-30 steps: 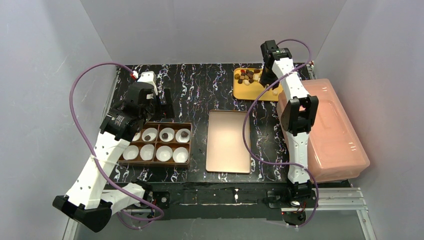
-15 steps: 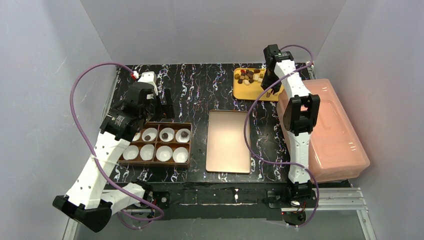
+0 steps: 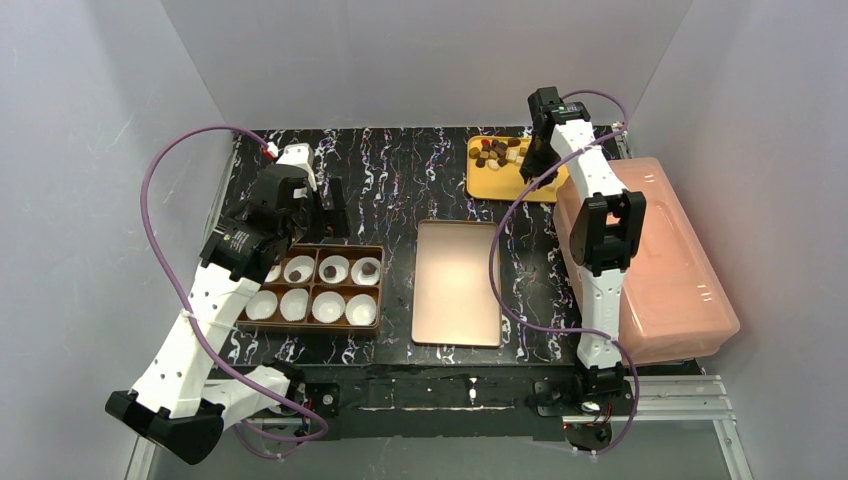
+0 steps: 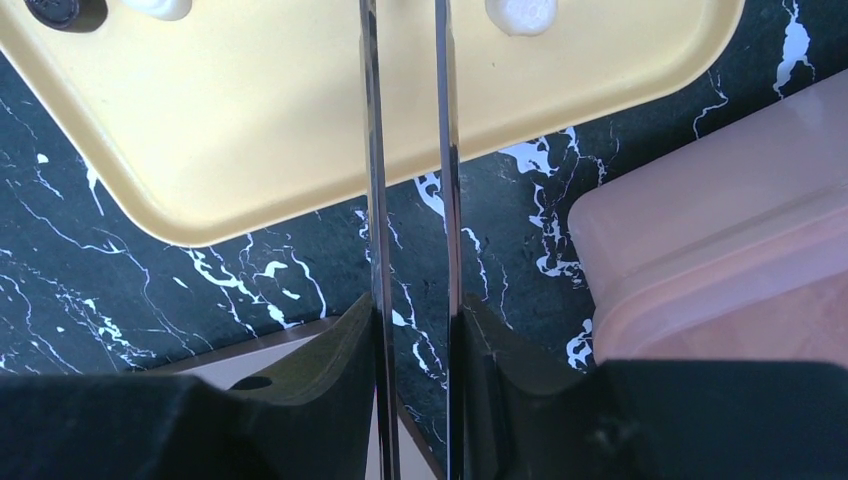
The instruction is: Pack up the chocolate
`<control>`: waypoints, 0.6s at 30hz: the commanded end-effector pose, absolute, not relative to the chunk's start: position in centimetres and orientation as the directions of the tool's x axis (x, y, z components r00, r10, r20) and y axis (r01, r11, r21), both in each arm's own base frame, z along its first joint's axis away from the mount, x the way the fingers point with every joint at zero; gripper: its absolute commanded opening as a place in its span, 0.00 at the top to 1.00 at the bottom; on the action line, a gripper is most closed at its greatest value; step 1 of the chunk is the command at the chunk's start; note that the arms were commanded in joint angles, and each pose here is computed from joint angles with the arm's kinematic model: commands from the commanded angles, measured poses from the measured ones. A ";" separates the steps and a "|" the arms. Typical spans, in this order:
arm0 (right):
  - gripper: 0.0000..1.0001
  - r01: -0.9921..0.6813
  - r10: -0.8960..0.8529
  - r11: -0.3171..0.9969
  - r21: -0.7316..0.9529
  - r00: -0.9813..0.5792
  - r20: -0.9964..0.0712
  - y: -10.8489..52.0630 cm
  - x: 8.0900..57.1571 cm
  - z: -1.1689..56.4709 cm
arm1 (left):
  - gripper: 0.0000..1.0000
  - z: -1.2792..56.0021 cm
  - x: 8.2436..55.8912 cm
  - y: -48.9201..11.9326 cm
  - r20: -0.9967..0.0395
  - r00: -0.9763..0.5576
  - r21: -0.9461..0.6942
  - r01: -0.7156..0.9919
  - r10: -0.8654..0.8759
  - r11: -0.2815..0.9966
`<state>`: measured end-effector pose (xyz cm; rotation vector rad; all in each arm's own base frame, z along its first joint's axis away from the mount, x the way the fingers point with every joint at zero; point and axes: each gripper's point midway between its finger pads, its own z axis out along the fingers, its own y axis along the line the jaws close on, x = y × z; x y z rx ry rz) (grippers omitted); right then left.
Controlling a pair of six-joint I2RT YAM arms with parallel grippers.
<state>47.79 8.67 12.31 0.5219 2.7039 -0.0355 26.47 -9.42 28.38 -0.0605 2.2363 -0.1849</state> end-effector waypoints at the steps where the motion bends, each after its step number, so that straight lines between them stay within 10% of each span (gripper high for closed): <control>1: 0.69 0.324 0.337 0.940 0.105 -0.835 -0.436 9.9 46.9 16.7 | 0.00 28.4 26.1 -8.9 -0.776 -0.621 -0.147 0.010 -0.109 0.989; 18: 0.71 0.101 0.192 0.974 0.202 -0.839 -0.509 17.0 40.9 23.5 | 0.00 30.2 25.9 -7.6 -0.796 -0.591 -0.127 -0.051 -0.133 0.991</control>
